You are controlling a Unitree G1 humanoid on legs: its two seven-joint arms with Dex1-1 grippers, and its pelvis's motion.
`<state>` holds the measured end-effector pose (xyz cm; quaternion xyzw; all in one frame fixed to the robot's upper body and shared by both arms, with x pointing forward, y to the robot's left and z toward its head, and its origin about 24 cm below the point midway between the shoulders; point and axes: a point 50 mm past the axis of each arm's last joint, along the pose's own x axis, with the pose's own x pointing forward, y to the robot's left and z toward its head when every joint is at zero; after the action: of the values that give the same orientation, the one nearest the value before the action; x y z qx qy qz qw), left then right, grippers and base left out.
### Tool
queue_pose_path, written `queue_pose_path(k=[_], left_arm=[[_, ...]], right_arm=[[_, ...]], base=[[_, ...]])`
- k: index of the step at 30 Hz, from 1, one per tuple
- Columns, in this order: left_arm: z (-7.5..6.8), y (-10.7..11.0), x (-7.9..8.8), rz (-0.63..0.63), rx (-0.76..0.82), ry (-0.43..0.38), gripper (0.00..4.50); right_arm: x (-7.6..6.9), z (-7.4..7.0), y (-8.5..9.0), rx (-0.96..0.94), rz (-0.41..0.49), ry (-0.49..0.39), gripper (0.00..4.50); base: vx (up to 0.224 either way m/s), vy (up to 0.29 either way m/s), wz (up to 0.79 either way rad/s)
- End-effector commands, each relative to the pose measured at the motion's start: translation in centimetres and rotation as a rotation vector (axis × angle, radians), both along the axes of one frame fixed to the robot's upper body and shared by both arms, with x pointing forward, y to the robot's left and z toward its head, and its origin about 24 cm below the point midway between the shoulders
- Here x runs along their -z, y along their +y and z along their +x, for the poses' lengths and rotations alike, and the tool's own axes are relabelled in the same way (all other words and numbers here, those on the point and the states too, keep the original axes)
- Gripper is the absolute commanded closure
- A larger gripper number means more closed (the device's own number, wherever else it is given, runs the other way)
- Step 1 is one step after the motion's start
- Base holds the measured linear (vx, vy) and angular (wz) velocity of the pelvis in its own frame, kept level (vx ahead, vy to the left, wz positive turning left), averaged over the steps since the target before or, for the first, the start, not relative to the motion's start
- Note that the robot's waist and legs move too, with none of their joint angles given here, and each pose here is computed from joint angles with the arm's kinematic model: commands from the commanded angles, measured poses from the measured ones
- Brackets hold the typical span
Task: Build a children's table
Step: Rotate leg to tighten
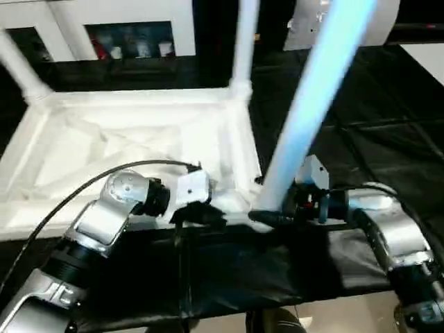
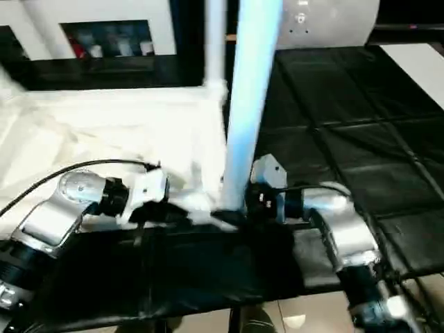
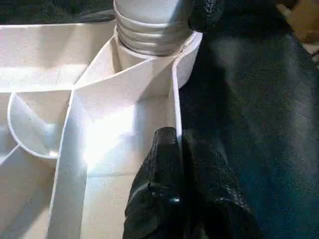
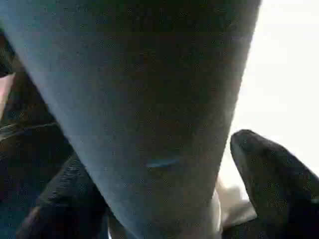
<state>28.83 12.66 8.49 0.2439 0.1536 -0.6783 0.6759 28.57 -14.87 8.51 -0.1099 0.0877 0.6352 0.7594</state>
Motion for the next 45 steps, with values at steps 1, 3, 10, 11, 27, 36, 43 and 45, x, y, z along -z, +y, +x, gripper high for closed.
queue_pose_path(k=[1, 3, 10, 11, 27, 36, 43, 45], left_arm=[[-0.5, -0.9, 0.2, 0.032, 0.109, 0.013, 4.5], [-0.4, -0.9, 0.2, 0.03, 0.108, 0.01, 4.5], [-0.3, -0.9, 0.1, 0.022, 0.107, 0.005, 4.5], [-0.3, -0.9, 0.1, 0.021, 0.108, 0.005, 4.5], [-0.2, -0.7, 0.3, 0.023, 0.095, 0.009, 4.5], [0.2, -0.8, 0.3, 0.001, 0.02, 0.017, 4.5], [1.7, -3.0, -0.2, -0.118, -0.261, 0.013, 4.5], [2.3, -4.5, -0.4, -0.163, -0.372, 0.003, 4.5]], right_arm=[[0.0, 0.0, 0.0, -0.053, -0.022, 0.008, 0.9], [0.0, 0.1, 0.0, -0.07, -0.044, 0.009, 1.29], [0.4, 0.0, -0.2, -0.107, -0.078, 0.016, 1.75], [0.5, 0.0, -0.2, -0.111, -0.077, 0.019, 1.83], [1.2, -0.8, 0.2, -0.119, -0.04, 0.097, 2.46], [1.8, -1.3, 0.8, -0.069, 0.014, 0.195, 2.46], [2.7, -0.7, 3.3, 0.207, 0.082, 0.199, 2.46], [2.9, -0.1, 4.8, 0.35, 0.131, 0.215, 2.46]], base=[[0.0, 0.0, 0.0], [0.0, 0.0, 0.0], [0.0, 0.0, 0.0], [0.0, 0.0, 0.0], [0.0, 0.0, 0.0], [0.0, 0.0, 0.0], [0.0, 0.0, 0.0], [0.0, 0.0, 0.0]])
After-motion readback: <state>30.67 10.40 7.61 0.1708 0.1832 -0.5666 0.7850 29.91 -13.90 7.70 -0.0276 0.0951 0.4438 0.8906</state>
